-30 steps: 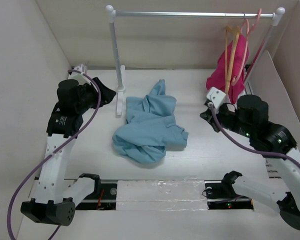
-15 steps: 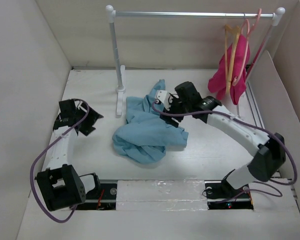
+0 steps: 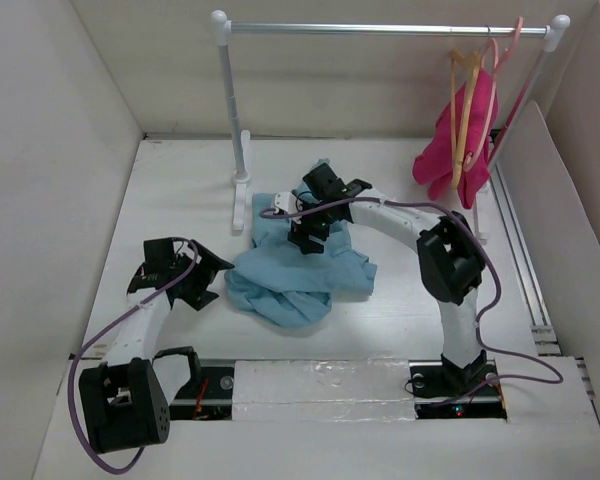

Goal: Place the trousers on the hanger
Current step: Fold the trousers

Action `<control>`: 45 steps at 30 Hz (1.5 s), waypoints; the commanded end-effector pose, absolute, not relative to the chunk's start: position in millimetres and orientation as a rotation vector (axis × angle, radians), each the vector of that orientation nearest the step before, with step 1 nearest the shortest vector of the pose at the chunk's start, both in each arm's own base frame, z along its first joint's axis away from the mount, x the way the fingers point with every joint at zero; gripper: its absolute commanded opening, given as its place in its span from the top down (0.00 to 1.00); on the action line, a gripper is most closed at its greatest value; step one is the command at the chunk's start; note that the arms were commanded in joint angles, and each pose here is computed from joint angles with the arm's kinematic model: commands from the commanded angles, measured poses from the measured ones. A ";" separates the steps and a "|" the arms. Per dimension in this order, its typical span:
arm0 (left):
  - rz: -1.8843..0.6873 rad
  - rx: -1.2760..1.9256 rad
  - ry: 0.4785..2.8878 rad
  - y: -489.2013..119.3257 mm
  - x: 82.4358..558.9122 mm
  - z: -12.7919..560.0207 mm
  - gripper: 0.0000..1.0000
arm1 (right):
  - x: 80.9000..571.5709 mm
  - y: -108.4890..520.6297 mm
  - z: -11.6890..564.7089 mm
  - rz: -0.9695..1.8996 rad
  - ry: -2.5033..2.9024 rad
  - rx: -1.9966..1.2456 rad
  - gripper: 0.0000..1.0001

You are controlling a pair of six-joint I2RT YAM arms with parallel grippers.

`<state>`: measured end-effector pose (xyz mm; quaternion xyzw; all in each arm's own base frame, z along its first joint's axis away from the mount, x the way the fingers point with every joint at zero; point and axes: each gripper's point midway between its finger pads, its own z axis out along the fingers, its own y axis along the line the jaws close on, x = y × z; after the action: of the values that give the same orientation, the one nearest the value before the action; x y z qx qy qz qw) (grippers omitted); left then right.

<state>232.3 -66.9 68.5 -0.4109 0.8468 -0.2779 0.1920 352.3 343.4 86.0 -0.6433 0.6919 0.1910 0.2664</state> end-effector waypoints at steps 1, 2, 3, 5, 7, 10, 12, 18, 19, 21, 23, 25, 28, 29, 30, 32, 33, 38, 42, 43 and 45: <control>-0.852 -1.149 2.365 -76.4 226.3 66.9 0.14 | 332.8 356.4 98.6 0.648 1.799 -1.749 0.26; -0.862 -1.149 2.361 -77.6 225.2 64.7 0.14 | 333.9 360.1 102.4 0.660 1.786 -1.709 0.43; -0.875 -1.145 2.345 -78.2 227.3 63.4 0.15 | 328.1 354.5 102.6 0.657 1.796 -1.694 0.56; -0.937 -1.180 2.331 -84.8 224.2 56.4 0.17 | 328.0 352.9 107.8 0.650 1.813 -1.651 0.97; -1.028 -1.187 2.285 -91.6 231.5 59.8 0.23 | 334.1 348.7 129.4 0.593 1.805 -1.609 1.00; -1.121 -1.167 2.214 -96.5 247.0 76.1 0.25 | 345.3 346.4 187.2 0.492 1.748 -1.525 1.00; -1.189 -1.102 2.156 -105.7 262.8 96.8 0.30 | 351.6 338.0 222.4 0.421 1.735 -1.463 1.00; -1.388 -0.889 2.061 -148.8 306.6 179.9 0.70 | 349.9 310.2 377.8 0.267 1.560 -1.266 1.00; -1.420 -0.818 2.014 -153.9 318.1 212.1 1.00 | 347.1 299.5 398.9 0.230 1.546 -1.231 1.00; -1.404 -0.752 1.977 -153.0 326.5 246.6 1.00 | 326.9 261.1 448.3 0.127 1.533 -1.131 1.00; -1.333 -0.607 1.838 -145.4 339.7 330.2 1.00 | 309.6 223.6 466.7 0.061 1.573 -1.020 1.00; -1.194 -0.491 1.766 -133.6 337.1 393.6 1.00 | 278.5 173.2 469.9 -0.001 1.609 -0.891 1.00; -1.039 -0.351 1.683 -125.9 322.6 453.6 1.00 | 238.4 120.8 423.2 -0.016 1.725 -0.728 1.00; -1.027 -0.266 1.683 -144.3 311.9 463.1 1.00 | 228.2 111.8 405.3 0.019 1.775 -0.647 1.00; -1.003 -0.214 1.689 -151.9 306.4 465.5 0.95 | 222.2 99.9 385.4 0.012 1.821 -0.606 1.00; -1.042 -0.040 1.759 -176.6 296.6 444.1 0.53 | 200.5 83.8 331.9 0.038 1.952 -0.552 1.00; -1.028 -0.019 1.860 -178.9 294.4 408.5 0.31 | 188.5 82.1 305.3 0.077 2.018 -0.544 1.00; -0.653 -0.222 2.041 -128.1 305.8 305.1 0.13 | 161.5 65.3 272.0 0.106 2.133 -0.455 1.00; -0.522 -0.311 2.128 -115.2 324.9 246.9 0.02 | 147.8 85.0 256.8 0.231 2.121 -0.625 1.00; -0.521 -0.313 2.223 -122.3 333.0 217.4 0.01 | 145.7 83.8 250.8 0.222 2.149 -0.637 1.00; -0.502 -0.347 2.305 -125.3 340.7 188.1 0.01 | 142.9 70.1 241.6 0.135 2.212 -0.642 1.00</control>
<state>326.5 -133.2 210.4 -0.1307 0.8880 -0.2334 0.3739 148.1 77.4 241.9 -0.2619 0.8700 0.0610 0.4134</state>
